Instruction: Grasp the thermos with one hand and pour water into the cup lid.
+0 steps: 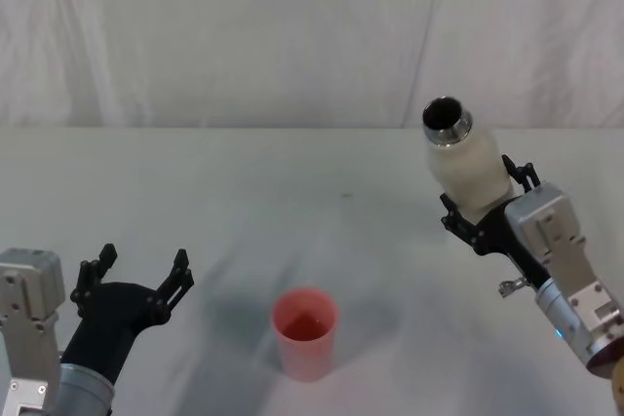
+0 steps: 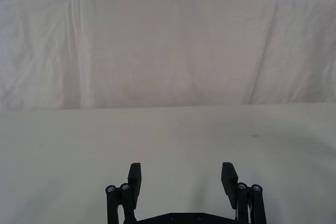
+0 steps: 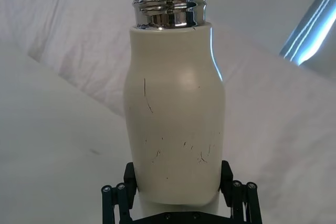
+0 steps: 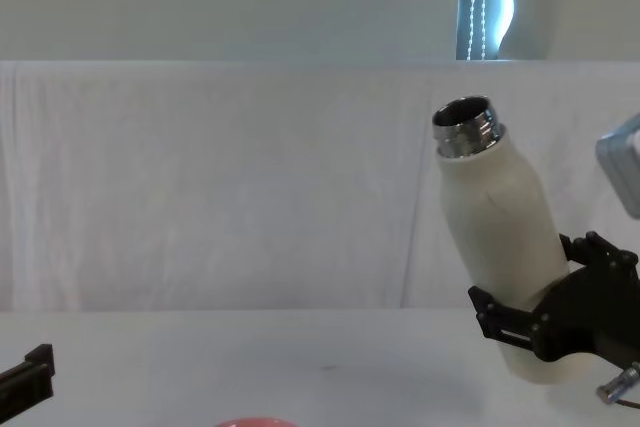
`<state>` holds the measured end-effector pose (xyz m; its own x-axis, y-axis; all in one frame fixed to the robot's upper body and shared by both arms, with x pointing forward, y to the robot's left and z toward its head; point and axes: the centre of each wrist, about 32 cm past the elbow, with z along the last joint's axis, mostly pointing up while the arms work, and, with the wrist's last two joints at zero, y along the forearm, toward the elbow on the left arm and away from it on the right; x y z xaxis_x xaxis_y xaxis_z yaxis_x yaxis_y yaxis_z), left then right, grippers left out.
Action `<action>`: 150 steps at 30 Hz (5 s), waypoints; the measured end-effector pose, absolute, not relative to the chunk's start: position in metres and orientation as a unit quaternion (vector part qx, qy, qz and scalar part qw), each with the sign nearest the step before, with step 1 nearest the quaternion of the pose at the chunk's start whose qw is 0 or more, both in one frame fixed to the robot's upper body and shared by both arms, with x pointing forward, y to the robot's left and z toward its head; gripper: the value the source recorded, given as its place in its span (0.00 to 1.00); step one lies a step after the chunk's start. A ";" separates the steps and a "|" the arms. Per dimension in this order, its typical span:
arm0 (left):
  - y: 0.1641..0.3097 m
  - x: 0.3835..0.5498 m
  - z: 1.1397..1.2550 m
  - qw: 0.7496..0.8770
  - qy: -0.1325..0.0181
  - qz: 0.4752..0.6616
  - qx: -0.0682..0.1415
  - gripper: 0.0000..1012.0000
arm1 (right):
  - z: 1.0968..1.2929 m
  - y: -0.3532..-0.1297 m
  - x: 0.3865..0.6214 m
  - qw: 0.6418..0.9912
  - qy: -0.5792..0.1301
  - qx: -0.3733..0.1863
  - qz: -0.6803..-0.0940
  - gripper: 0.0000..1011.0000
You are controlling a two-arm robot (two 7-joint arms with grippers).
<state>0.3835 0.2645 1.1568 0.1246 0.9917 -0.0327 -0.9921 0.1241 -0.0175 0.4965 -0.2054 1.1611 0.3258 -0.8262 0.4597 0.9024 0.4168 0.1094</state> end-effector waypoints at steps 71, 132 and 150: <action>0.265 0.384 1.157 0.750 0.006 0.662 -0.017 0.99 | 1.144 -0.198 0.446 0.725 -0.496 -0.225 -0.421 0.95; 0.265 0.384 1.157 0.750 0.006 0.662 -0.017 0.99 | 1.149 -0.187 0.455 0.691 -0.553 -0.281 -0.372 0.95; 0.265 0.384 1.157 0.750 0.006 0.662 -0.017 0.99 | 1.150 -0.185 0.455 0.689 -0.556 -0.283 -0.368 0.95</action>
<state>0.3835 0.2645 1.1568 0.1245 0.9917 -0.0327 -0.9921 0.1240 -0.0175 0.4554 -0.1850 1.1497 0.1106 -0.1931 0.9749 0.8227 0.5682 0.0192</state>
